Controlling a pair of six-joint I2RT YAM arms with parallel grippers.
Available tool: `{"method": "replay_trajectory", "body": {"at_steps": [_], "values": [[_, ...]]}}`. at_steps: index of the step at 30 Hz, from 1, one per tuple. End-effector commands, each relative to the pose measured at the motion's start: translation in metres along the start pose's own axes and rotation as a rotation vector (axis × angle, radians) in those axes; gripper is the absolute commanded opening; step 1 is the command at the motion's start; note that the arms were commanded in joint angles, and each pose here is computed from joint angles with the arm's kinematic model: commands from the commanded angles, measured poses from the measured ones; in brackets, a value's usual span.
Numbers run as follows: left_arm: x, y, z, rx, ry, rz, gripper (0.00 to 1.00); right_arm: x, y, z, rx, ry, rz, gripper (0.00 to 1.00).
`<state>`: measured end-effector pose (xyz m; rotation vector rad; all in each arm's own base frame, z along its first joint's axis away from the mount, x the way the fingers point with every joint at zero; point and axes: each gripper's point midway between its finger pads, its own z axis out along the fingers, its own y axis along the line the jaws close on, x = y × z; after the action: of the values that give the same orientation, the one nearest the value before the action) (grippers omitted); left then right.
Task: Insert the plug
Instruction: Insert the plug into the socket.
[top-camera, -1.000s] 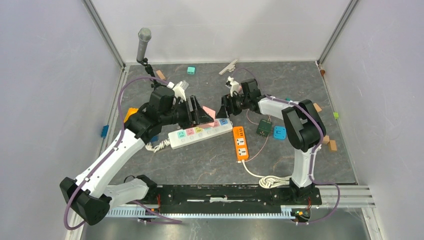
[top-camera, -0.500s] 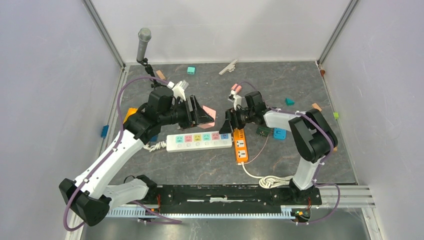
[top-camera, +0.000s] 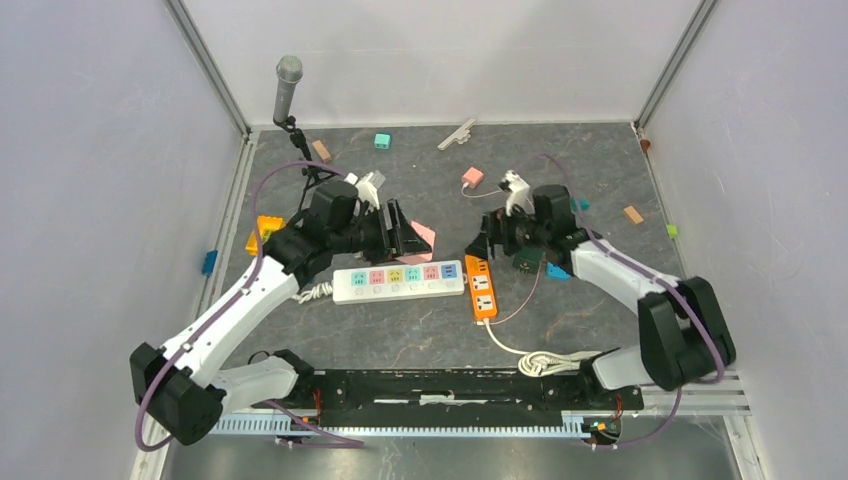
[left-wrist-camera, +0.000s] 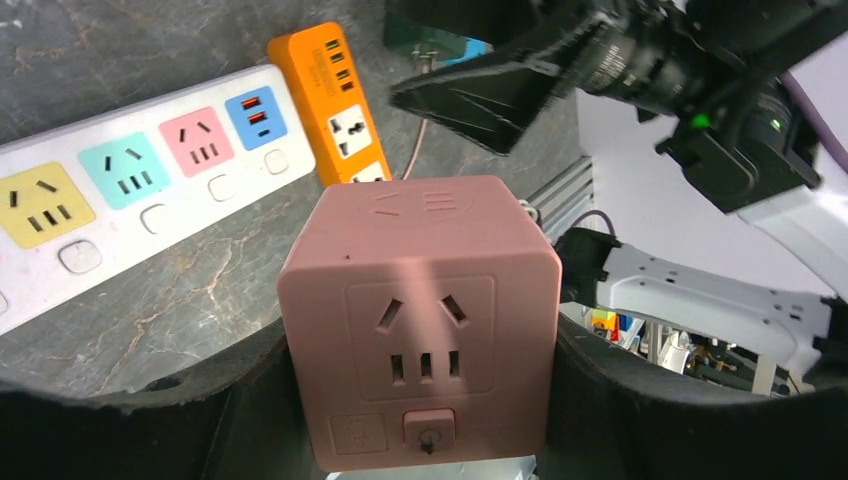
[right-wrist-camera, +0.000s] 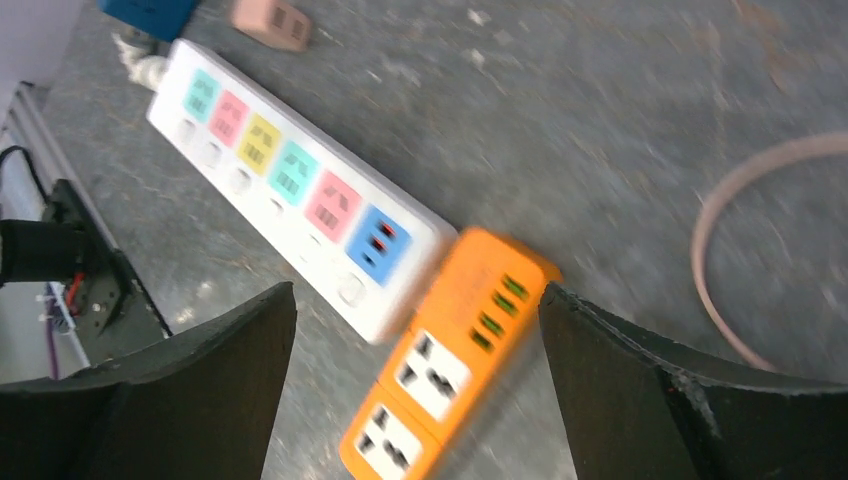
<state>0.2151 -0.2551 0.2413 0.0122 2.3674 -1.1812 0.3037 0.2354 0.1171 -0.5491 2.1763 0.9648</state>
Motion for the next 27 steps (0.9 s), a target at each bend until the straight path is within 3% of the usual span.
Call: {"method": "replay_trajectory", "body": {"at_steps": [1,13,18,27], "values": [[0.008,0.011,0.017,-0.048,0.05,-0.037,0.02,0.021,-0.027,-0.026,0.12,-0.054,0.046,0.97],[0.037,0.076,0.062,-0.372,0.179,0.046,0.02,0.062,-0.057,-0.068,0.355,-0.086,0.101,0.98],[0.027,0.088,0.072,-0.511,0.15,0.129,0.02,0.066,-0.067,-0.079,0.443,-0.111,0.139,0.98],[0.012,0.089,0.084,-0.602,0.091,0.182,0.02,0.065,-0.065,-0.08,0.439,-0.109,0.139,0.98]]}}
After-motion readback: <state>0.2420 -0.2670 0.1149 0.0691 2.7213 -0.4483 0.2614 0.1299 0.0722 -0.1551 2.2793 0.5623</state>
